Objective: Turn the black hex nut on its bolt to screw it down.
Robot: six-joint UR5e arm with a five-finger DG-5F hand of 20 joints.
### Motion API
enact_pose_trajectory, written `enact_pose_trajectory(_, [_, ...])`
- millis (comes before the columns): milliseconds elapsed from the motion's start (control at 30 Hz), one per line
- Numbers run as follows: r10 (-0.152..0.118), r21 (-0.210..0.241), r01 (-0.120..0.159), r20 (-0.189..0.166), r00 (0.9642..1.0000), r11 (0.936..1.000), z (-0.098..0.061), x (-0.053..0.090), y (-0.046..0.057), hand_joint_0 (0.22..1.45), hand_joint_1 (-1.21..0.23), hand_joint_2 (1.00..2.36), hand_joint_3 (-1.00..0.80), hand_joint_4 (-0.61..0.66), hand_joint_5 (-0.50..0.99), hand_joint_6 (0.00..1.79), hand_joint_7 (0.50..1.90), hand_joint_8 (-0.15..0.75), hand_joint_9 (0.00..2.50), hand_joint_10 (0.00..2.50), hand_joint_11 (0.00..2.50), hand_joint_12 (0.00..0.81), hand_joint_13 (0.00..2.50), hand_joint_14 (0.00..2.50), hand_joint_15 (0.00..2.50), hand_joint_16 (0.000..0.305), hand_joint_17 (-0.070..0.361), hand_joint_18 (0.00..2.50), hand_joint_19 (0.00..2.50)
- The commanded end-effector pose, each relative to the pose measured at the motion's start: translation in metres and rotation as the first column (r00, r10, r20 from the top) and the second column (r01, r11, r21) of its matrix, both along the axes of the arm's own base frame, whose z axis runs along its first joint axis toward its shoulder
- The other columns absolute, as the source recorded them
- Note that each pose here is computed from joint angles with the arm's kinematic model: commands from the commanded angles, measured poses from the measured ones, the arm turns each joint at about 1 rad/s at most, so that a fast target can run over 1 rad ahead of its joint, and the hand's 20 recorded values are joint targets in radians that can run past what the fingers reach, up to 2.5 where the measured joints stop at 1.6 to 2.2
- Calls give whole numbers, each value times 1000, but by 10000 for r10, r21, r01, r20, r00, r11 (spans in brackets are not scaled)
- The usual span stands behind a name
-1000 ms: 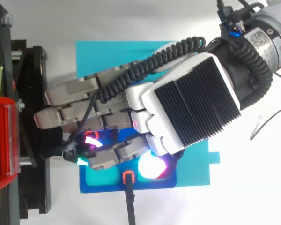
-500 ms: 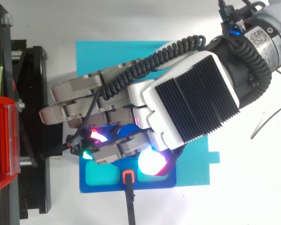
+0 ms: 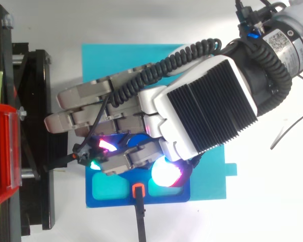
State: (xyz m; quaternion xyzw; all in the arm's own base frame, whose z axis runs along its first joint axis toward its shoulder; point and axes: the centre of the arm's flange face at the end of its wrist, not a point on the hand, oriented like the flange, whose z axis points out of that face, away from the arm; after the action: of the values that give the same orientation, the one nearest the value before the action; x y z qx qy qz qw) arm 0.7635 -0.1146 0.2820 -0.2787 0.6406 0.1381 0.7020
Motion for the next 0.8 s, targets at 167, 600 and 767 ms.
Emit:
enact_pose_trajectory(167, [-1, -16, 1, 30, 10000, 10000, 0, 0, 0, 371, -573, 1000, -500, 269, -74, 503, 1108, 243, 644, 0, 22, 472, 177, 0, 0, 59, 132, 103, 230])
enact_pose_trajectory(600, [-47, -16, 47, 15, 10000, 10000, -1, -1, -7, 436, -642, 1000, -500, 221, -80, 503, 1138, 214, 628, 0, 38, 443, 164, 0, 0, 52, 117, 81, 235])
enact_pose_trajectory(767, [-31, -13, 31, -46, 10000, 10000, -5, -3, -6, 386, -617, 1000, -500, 263, -86, 503, 1139, 238, 618, 0, 26, 463, 177, 0, 0, 57, 127, 95, 230])
